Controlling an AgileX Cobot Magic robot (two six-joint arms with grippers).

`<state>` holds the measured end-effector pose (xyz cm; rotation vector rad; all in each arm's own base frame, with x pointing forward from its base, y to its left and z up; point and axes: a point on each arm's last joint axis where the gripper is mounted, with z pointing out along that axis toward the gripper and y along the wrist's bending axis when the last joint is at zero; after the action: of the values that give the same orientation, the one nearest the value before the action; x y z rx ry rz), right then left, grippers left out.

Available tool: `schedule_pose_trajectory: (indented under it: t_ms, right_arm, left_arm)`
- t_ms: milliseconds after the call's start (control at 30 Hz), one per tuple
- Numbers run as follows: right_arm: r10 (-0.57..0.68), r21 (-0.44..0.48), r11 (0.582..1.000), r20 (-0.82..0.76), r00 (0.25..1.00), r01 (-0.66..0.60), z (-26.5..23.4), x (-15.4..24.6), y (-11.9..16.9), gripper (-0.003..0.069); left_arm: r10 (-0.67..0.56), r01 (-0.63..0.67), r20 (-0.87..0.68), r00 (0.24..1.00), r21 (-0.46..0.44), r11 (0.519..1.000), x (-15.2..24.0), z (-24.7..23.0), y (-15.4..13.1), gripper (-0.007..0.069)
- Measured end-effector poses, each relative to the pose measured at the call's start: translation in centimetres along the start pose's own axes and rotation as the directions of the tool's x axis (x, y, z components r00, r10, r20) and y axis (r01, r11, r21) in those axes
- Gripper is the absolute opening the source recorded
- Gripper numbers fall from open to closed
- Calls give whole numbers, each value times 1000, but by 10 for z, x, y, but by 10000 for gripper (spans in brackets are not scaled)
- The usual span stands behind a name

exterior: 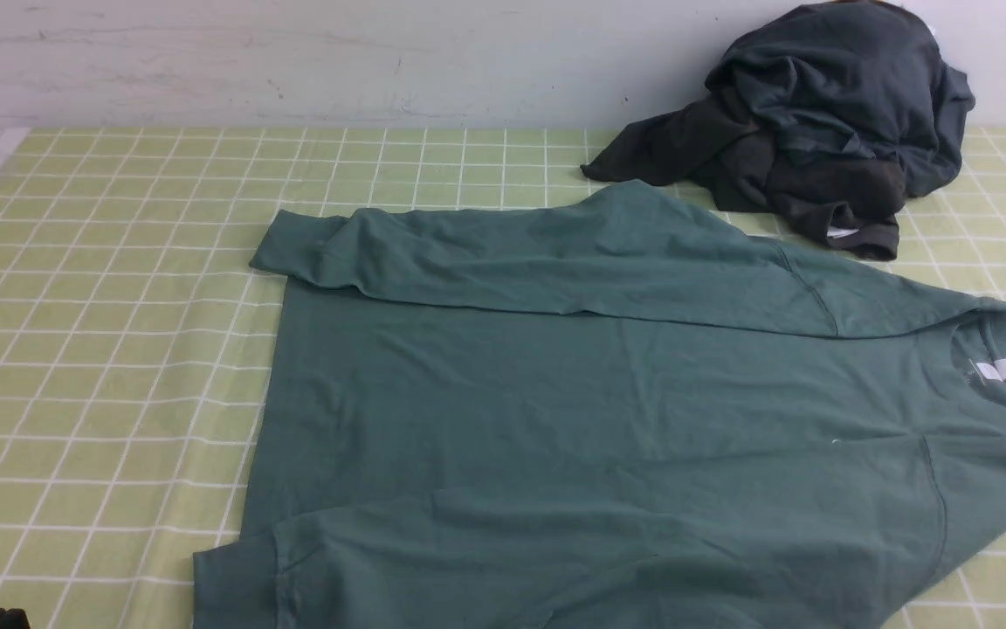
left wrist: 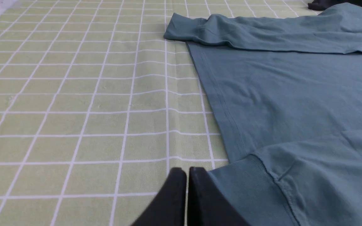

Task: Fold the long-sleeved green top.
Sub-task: Use the left arm to clamp the cuff closest to it

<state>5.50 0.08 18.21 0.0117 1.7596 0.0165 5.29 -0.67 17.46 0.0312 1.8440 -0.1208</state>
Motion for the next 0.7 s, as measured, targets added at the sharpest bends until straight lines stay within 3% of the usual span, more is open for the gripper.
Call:
schedule_pose_trajectory:
  t_ms: [700]
  right_arm:
    - [-5, 1, 1000, 0, 1000, 5, 0, 0, 0, -13]
  left_arm:
    - [46, -46, -1, 999, -8, 999, 0, 0, 1, -1]
